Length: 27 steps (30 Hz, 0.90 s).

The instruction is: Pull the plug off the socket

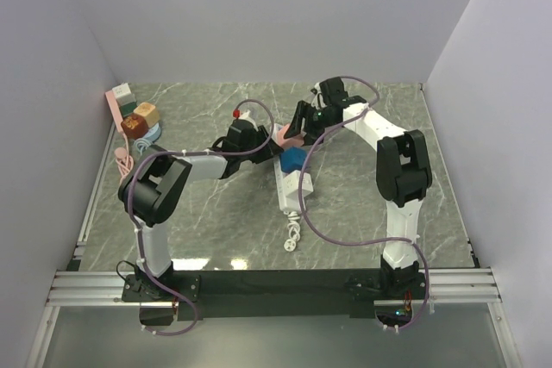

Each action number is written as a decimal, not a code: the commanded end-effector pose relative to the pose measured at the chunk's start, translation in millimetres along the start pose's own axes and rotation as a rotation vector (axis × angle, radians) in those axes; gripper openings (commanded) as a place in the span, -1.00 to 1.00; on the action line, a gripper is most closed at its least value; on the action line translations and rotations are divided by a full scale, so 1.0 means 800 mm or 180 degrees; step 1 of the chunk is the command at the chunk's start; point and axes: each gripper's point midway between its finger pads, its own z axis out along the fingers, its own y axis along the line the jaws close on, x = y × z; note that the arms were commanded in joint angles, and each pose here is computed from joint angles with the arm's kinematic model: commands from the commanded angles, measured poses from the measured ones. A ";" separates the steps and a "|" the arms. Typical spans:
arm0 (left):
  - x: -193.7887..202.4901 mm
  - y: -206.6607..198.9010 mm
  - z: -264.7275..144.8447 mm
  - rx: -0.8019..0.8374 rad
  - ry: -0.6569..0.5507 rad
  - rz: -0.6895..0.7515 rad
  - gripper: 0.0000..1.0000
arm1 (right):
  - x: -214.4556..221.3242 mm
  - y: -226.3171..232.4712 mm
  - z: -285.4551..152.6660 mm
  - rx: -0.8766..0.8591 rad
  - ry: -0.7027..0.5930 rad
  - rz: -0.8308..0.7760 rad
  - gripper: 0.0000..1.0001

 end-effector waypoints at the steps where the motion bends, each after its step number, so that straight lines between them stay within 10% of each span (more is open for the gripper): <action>1: 0.043 0.023 0.015 -0.0133 0.0284 0.0049 -0.60 | 0.017 0.083 -0.025 -0.0688 0.0167 -0.0170 -1.00; 4: 0.049 0.038 0.015 -0.0255 0.0312 0.0067 -0.99 | 0.009 0.080 -0.036 -0.0633 0.0116 -0.0233 -1.00; 27: 0.060 0.109 -0.003 -0.0788 0.0453 0.0026 -0.99 | -0.091 0.001 -0.180 0.0055 -0.0823 -0.0252 -1.00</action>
